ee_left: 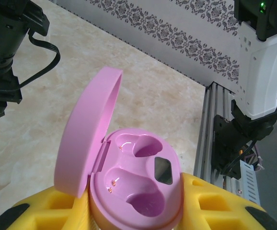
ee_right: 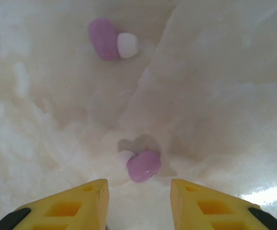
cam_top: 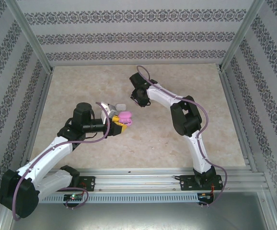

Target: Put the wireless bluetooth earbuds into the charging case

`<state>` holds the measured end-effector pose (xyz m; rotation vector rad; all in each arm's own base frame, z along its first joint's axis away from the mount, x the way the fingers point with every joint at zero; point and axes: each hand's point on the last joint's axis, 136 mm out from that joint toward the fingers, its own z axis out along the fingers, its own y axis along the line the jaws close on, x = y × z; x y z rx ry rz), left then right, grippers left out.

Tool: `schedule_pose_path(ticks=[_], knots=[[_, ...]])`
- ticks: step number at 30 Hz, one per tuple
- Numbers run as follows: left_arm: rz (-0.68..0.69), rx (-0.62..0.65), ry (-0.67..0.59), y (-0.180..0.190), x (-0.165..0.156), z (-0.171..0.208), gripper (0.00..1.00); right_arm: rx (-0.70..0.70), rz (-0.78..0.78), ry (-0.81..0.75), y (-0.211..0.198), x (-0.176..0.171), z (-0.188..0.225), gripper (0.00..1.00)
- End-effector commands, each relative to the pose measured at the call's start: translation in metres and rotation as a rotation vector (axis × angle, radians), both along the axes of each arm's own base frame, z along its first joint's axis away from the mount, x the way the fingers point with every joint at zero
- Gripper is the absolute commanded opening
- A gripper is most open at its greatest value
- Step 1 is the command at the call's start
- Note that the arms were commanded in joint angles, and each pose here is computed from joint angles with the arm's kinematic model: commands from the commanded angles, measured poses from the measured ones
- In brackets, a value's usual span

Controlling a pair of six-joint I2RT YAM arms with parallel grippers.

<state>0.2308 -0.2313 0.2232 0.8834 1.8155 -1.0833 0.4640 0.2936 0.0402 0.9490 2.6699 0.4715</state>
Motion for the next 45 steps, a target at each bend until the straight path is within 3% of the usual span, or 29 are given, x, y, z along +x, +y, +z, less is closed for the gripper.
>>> schedule_pose_path(ticks=[1, 22, 36, 45], knots=[[-0.023, -0.014, -0.042, 0.001, -0.001, 0.003, 0.09, -0.029, -0.026, 0.012, 0.000, -0.002, -0.004, 0.39], [-0.001, -0.012, -0.046, 0.011, -0.004, 0.003, 0.09, -0.037, 0.019, 0.075, 0.003, -0.009, -0.031, 0.30], [-0.004, -0.021, -0.046, 0.010, -0.005, 0.006, 0.09, -0.058, 0.058, 0.036, -0.029, -0.017, -0.008, 0.30], [-0.002, -0.021, -0.050, 0.011, -0.004, 0.010, 0.09, -0.036, 0.161, 0.007, -0.021, -0.016, 0.014, 0.31]])
